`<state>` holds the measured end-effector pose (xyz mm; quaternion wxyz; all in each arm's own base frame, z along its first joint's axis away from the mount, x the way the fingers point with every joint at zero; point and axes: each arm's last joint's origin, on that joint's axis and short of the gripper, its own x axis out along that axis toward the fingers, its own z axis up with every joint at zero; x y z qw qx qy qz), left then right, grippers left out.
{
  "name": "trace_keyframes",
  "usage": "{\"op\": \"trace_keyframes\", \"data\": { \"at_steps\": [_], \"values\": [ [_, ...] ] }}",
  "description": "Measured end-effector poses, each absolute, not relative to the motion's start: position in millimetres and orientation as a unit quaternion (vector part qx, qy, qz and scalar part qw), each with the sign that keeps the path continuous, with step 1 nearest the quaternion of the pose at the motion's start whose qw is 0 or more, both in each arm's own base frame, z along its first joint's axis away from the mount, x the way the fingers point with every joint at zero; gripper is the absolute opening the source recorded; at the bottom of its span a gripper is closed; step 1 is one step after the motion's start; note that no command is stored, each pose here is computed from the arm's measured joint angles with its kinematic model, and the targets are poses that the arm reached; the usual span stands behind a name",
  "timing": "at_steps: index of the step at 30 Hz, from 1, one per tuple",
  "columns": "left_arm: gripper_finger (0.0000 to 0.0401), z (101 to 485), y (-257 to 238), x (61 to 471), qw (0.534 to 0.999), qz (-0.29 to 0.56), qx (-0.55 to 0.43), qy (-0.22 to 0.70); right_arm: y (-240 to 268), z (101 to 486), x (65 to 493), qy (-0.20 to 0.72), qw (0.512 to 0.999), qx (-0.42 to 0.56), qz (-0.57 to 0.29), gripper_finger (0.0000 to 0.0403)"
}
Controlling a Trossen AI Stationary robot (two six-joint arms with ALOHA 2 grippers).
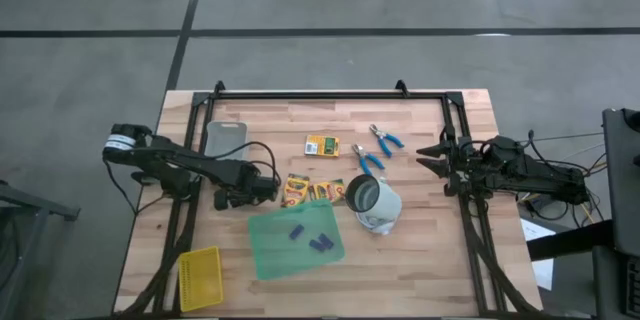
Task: Pick & Place School Supplies
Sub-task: Put the blue eraser into the green bin
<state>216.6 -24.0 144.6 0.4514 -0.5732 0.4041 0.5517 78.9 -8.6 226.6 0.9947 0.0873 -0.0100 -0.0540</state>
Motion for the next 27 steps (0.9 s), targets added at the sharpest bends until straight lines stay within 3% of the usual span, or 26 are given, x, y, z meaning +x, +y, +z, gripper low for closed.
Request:
{"op": "trace_keyframes", "data": {
  "at_steps": [14,27],
  "values": [
    [0.0091,144.0,-23.8,215.6,0.457,0.551,-0.565,0.41,-8.6,226.6,78.9,-0.01,0.995,0.087,-0.054,0.0114],
    [0.0085,149.7,-23.1,218.9,0.465,0.562,-0.555,0.401,-8.6,226.6,78.9,-0.01,0.995,0.087,-0.054,0.0114]
  ]
}}
